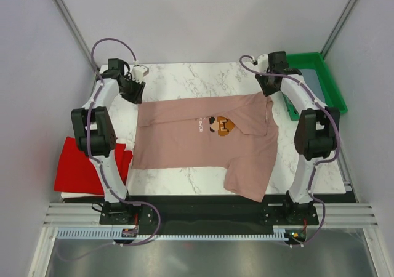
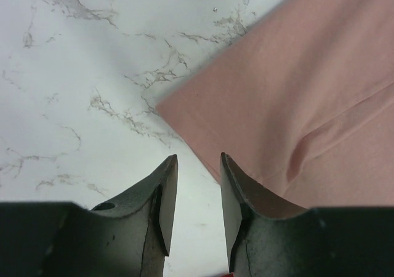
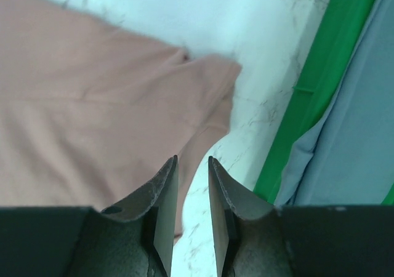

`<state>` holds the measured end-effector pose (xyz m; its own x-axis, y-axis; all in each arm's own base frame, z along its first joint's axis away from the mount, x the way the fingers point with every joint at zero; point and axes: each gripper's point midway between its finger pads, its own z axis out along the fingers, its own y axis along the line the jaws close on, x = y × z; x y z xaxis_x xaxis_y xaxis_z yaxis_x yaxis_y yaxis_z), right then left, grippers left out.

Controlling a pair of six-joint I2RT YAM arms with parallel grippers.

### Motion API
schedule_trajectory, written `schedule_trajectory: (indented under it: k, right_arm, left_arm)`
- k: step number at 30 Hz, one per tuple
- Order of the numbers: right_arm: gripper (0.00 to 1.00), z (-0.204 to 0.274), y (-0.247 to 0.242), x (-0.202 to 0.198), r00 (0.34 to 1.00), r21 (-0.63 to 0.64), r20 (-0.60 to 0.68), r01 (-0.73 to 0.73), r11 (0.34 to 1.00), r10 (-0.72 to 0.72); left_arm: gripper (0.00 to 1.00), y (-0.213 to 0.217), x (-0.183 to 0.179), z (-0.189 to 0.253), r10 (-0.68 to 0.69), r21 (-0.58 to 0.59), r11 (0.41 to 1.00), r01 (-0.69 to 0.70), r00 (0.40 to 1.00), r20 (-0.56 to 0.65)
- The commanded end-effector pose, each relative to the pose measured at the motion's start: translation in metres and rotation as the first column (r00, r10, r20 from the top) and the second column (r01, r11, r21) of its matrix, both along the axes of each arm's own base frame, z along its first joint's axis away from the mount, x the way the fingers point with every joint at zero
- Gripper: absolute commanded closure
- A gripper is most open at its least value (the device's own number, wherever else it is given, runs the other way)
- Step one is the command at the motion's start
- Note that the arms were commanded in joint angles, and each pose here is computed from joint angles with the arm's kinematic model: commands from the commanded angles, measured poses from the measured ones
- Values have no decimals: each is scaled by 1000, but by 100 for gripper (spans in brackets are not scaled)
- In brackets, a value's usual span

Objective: Fold and stack the t-shirts
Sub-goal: Fold the tshirt

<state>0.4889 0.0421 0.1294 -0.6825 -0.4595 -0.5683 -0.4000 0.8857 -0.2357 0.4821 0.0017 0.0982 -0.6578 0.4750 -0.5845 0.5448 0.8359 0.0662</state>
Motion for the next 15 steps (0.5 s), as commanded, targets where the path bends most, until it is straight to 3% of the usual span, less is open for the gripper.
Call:
schedule_trajectory:
  k: [1, 8, 15]
  right_arm:
    - [66, -2, -13, 32, 997, 24, 30, 68, 997, -68]
    - [63, -15, -26, 66, 994, 42, 33, 105, 994, -106]
    - [61, -47, -40, 78, 990, 45, -9, 144, 989, -144]
  left_arm:
    - [59, -3, 10, -9, 63, -61, 996, -68, 996, -70]
    - [52, -17, 31, -21, 99, -169, 978, -125, 983, -154]
    - [44, -12, 37, -29, 123, -152, 977, -148, 979, -164]
